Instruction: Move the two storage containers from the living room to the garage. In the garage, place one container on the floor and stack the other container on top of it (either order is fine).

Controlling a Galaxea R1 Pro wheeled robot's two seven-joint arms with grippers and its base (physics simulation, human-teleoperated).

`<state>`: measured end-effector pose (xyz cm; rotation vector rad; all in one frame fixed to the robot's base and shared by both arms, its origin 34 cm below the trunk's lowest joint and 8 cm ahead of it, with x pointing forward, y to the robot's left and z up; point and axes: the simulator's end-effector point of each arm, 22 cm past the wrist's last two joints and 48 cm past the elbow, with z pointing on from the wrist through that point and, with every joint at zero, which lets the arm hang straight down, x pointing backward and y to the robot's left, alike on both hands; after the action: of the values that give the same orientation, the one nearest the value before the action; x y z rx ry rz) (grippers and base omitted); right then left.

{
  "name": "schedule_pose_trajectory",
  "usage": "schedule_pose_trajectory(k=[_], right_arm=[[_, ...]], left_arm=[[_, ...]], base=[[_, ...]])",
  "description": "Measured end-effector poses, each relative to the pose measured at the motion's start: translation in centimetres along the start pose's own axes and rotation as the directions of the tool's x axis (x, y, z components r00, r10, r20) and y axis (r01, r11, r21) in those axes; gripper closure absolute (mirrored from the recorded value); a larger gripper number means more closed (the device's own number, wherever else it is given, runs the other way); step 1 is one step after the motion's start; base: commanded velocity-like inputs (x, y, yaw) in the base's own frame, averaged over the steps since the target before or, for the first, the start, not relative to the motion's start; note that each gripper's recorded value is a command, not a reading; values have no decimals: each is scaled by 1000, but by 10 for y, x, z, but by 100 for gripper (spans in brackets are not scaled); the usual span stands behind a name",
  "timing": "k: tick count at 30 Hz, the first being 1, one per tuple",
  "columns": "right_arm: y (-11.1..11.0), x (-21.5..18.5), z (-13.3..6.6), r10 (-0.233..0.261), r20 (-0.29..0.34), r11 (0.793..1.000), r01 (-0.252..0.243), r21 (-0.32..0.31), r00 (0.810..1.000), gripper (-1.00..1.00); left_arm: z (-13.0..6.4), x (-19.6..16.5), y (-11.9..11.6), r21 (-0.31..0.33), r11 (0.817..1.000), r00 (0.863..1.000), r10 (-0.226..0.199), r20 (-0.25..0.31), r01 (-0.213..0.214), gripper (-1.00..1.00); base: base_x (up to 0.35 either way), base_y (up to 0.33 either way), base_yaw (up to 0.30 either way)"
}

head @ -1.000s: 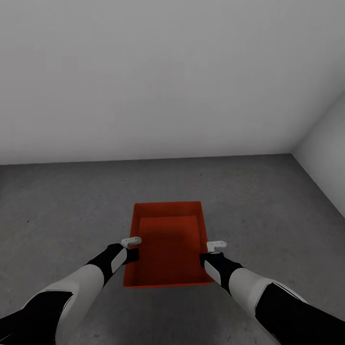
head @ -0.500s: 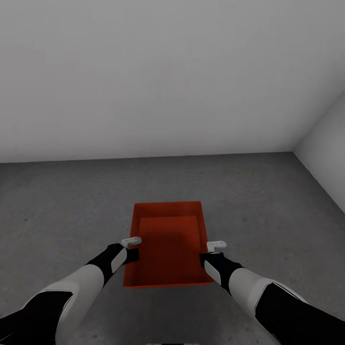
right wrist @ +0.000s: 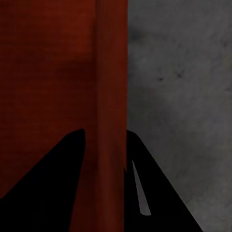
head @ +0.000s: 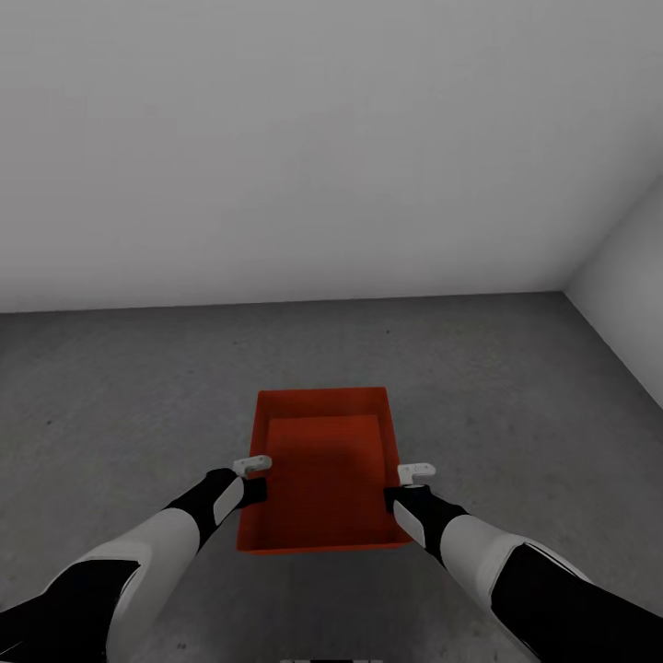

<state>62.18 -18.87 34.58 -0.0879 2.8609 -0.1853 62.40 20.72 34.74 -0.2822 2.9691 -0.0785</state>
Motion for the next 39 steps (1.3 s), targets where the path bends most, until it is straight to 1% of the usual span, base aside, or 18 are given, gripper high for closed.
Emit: schedule_pose_trajectory(k=[7,8,9,10,13,16,39], right_arm=[[-1,0,0,-1,2,1000,1,-2,1000,100],[-1,0,0,0,2,1000,0,-2,1000,-100],[0,2,0,-6,-2,1000,6,-5,1000,-100],[0,1,0,-6,-1,1000,6,-4,1000,-100],[1,2,0,-7,-1,1000,7,-4,1000,-100],[1,1,0,-7,-1,1000,7,-4,1000,-100],[1,1,0,-8,-1,1000,8,-3,1000,-100]], left_arm=[[-1,-2,-1,3,1000,1000,0,-1,0,100],[-1,-2,-1,3,1000,1000,0,0,0,100],[-2,-9,-3,6,1000,1000,2,28,-2,-100],[-1,-9,-2,5,1000,1000,-6,27,6,-100],[-2,-9,6,-36,999,1000,-8,27,9,-100],[-2,-9,10,-52,999,1000,-10,27,11,-100],[-2,-9,10,-52,999,999,-11,31,13,-100]], base=[[0,0,0],[0,0,0],[0,0,0],[0,0,0],[0,0,0],[0,0,0],[0,0,0]])
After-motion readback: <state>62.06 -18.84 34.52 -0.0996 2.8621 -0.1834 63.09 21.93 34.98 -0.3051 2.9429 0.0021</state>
